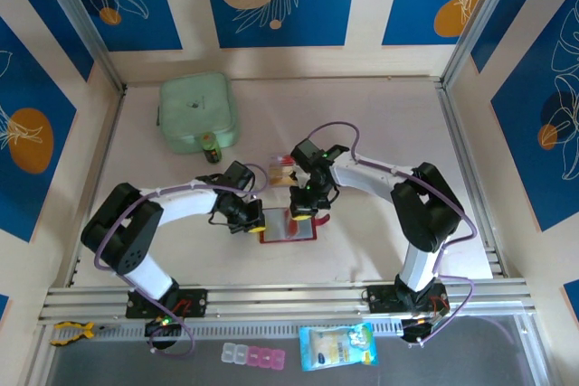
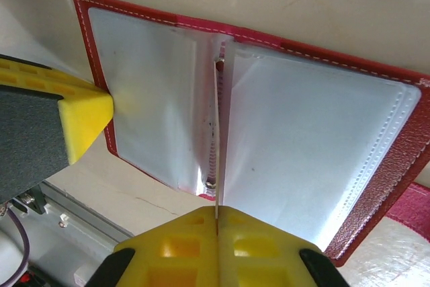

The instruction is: Take the credit cards out of the card holder

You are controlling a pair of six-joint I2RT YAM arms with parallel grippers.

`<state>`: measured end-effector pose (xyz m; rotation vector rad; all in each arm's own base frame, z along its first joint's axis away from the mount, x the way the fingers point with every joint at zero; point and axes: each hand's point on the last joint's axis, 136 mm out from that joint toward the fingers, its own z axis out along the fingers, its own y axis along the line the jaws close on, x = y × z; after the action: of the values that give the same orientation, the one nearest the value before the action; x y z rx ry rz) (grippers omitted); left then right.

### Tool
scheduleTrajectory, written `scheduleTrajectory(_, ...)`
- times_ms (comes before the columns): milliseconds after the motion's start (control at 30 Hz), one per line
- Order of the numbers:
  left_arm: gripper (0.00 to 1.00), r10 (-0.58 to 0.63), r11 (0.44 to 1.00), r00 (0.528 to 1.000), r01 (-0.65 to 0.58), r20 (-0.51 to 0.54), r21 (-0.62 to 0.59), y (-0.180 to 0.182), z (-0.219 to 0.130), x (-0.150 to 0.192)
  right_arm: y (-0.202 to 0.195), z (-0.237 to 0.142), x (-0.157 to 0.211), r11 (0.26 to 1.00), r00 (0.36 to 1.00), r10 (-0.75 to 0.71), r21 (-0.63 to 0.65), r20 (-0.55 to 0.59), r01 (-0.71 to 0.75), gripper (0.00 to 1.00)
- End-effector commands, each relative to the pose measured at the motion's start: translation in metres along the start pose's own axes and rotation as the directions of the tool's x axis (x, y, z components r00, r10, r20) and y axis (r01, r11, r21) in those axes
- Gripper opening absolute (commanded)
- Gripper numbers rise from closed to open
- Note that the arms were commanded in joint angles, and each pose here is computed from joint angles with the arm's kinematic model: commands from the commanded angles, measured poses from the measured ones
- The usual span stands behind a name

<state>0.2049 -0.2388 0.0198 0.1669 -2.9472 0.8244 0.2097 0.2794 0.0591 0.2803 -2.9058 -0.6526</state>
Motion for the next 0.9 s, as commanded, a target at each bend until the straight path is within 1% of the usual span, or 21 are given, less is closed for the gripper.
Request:
scheduleTrajectory(0, 0.0, -0.043, 0.998, 0.999, 0.042, -0.021, -0.052, 0.017, 0.0, 0.01, 0.004, 0.0, 0.002, 0.999, 0.999, 0.036, 0.018, -0.001, -0.036, 0.11)
scheduleTrajectory(100, 0.0, -0.044, 0.998, 0.999, 0.043, -0.023, -0.042, 0.016, 0.001, 0.011, 0.007, 0.0, 0.004, 0.999, 0.999, 0.039, 0.027, 0.006, -0.039, 0.15)
scheduleTrajectory(267, 0.0, -0.045, 0.998, 0.999, 0.044, -0.025, -0.038, 0.017, 0.001, 0.012, 0.009, 0.002, 0.009, 0.998, 0.999, 0.04, 0.038, 0.014, -0.041, 0.15)
scheduleTrajectory(367, 0.0, -0.044, 0.999, 0.999, 0.043, -0.022, -0.033, 0.016, 0.0, 0.013, 0.008, 0.002, 0.01, 0.998, 0.999, 0.042, 0.05, 0.023, -0.043, 0.12)
scheduleTrajectory(533, 0.0, -0.033, 0.999, 0.999, 0.033, -0.013, -0.017, 0.012, -0.001, 0.011, 0.01, -0.006, 0.01, 0.998, 0.998, 0.029, 0.056, 0.06, -0.032, 0.04)
scheduleTrajectory(633, 0.01, -0.03, 1.0, 1.0, 0.03, 0.003, -0.007, 0.008, -0.005, 0.007, 0.016, -0.018, 0.009, 0.999, 0.996, 0.005, 0.042, 0.088, -0.008, 0.03)
scheduleTrajectory(733, 0.02, -0.02, 1.0, 1.0, 0.02, 0.015, 0.013, 0.0, -0.007, 0.003, 0.019, -0.03, 0.01, 0.998, 0.993, -0.058, 0.039, 0.103, 0.054, 0.03)
scheduleTrajectory(767, 0.03, -0.016, 1.0, 1.0, 0.016, 0.021, 0.011, -0.001, -0.009, 0.002, 0.022, -0.034, 0.009, 0.995, 0.99, -0.094, 0.026, 0.106, 0.092, 0.03)
scheduleTrajectory(867, 0.04, -0.003, 1.0, 0.999, 0.002, 0.05, 0.025, -0.004, -0.014, 0.0, 0.023, -0.045, 0.008, 0.974, 0.968, -0.227, 0.038, 0.108, 0.224, 0.02)
